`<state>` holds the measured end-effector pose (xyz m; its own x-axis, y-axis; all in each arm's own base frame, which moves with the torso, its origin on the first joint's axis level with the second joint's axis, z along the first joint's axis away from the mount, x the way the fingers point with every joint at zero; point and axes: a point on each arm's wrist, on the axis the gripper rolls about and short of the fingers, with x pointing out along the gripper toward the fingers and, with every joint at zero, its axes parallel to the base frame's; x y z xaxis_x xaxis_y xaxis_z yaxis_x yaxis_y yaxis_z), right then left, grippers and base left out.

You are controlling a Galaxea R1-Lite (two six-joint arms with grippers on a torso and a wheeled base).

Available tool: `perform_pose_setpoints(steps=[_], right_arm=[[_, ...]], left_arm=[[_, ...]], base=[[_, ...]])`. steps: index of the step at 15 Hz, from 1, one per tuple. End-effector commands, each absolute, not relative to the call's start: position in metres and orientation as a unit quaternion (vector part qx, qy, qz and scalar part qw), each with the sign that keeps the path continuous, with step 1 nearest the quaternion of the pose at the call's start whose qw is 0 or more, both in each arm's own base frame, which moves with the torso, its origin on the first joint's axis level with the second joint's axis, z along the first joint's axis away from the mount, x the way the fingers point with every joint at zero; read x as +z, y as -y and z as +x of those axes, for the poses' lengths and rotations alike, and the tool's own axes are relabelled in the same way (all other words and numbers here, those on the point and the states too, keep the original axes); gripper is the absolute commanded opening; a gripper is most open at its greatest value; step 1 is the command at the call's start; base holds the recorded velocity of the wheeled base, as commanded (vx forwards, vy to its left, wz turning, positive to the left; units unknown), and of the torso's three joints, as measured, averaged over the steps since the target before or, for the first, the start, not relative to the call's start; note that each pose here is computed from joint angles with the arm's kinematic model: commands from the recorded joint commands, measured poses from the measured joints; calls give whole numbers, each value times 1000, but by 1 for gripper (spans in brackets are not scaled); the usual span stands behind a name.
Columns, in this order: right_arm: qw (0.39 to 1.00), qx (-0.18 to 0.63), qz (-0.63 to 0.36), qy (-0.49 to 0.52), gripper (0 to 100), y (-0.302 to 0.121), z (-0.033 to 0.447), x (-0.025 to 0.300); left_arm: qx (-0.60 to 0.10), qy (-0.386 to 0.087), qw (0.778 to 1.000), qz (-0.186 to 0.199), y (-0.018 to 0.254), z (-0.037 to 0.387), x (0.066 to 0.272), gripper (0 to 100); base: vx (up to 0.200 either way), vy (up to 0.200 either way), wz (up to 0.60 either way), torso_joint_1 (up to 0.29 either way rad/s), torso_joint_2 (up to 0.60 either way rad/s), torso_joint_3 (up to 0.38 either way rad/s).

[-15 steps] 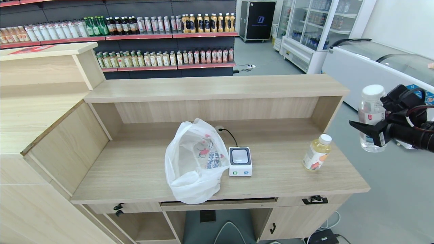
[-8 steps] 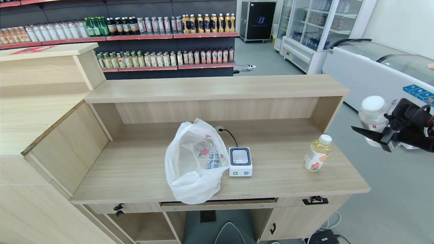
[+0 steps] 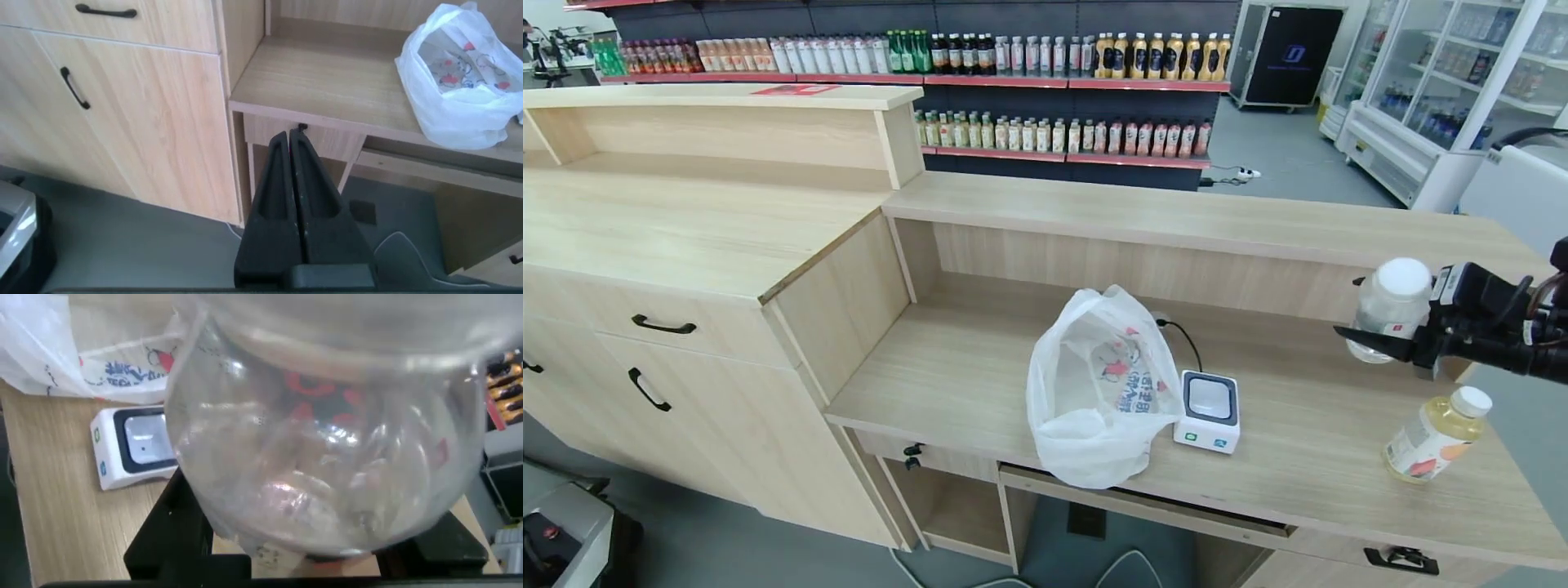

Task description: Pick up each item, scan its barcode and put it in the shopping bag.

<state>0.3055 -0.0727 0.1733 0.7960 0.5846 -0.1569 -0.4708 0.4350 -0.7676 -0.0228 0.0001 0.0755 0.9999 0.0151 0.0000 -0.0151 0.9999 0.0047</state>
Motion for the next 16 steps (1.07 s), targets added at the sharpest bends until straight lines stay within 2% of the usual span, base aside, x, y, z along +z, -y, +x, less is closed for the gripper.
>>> perform_pose_setpoints(steps=[1, 4, 16], right_arm=[[845, 332, -416, 48, 0, 81, 317, 148], [826, 382, -407, 76, 0, 83, 329, 129], [797, 425, -413, 114, 0, 79, 356, 105]], left_arm=[[8, 0, 1000, 2, 0, -23, 75, 0], [8, 0, 1000, 2, 0, -23, 75, 0], [8, 0, 1000, 2, 0, -23, 75, 0]], base=[[0, 0, 0, 0, 0, 0], [0, 0, 0, 0, 0, 0], [0, 0, 0, 0, 0, 0]])
